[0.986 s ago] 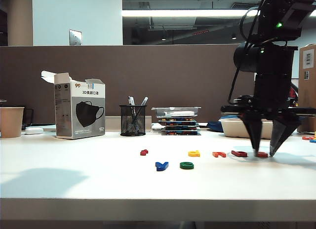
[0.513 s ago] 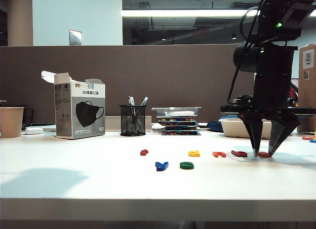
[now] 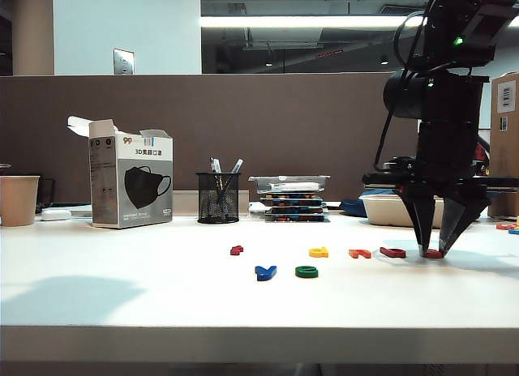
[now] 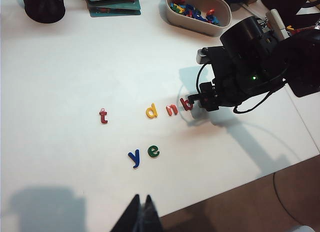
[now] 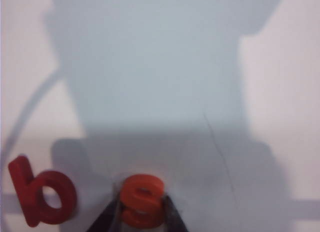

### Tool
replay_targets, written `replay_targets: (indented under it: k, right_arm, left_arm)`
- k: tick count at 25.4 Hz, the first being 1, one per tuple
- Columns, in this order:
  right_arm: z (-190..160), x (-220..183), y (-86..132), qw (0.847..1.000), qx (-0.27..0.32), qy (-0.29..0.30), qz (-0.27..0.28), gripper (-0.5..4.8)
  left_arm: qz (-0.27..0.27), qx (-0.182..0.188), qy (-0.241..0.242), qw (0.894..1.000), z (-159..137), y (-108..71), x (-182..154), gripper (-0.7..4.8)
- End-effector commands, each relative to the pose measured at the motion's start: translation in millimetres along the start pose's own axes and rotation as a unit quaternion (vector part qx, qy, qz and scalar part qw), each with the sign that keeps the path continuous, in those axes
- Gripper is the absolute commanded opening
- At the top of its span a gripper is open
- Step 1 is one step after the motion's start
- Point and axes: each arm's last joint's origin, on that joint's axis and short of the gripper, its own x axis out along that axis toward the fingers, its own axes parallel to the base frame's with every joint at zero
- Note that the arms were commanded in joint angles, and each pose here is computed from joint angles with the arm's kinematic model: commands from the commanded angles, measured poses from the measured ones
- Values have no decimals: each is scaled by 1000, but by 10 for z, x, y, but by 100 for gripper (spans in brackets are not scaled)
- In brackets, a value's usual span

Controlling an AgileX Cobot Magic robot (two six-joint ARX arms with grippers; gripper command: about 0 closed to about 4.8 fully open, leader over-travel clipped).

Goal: Select the appropriate letters from the row of letter magnets placed on the table to arrange into the word "yes".

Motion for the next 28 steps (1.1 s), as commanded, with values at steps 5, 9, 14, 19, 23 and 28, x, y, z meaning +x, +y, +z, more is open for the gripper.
replay_targets:
  k: [5,9,14,19,23,28]
  right_arm:
    - [-2,1,2,1000,0,1,1,104]
    - [-6,-3,0,1000,0,3,0,104]
    - [50,-88,14,1000,0,-11,5,104]
    - [73,-267,16,1000,2,-27,9,104]
    - [22,-434,-3,1000,15,-26,10,104]
    - [-57,-634,6,999,19,-19,32,104]
  left_arm:
    - [0,-1,-6,1000,12,1,-14,-5]
    - [0,-1,-6,1000,12,1,-14,-5]
    - [0,-1,-6,1000,11,1,-14,-5]
    - [0,-1,-6,1000,12,1,-14,-5]
    - [0,-1,-7,1000,13,0,-14,-5]
    - [-2,-2,-9,1000,18,-3,-14,-5]
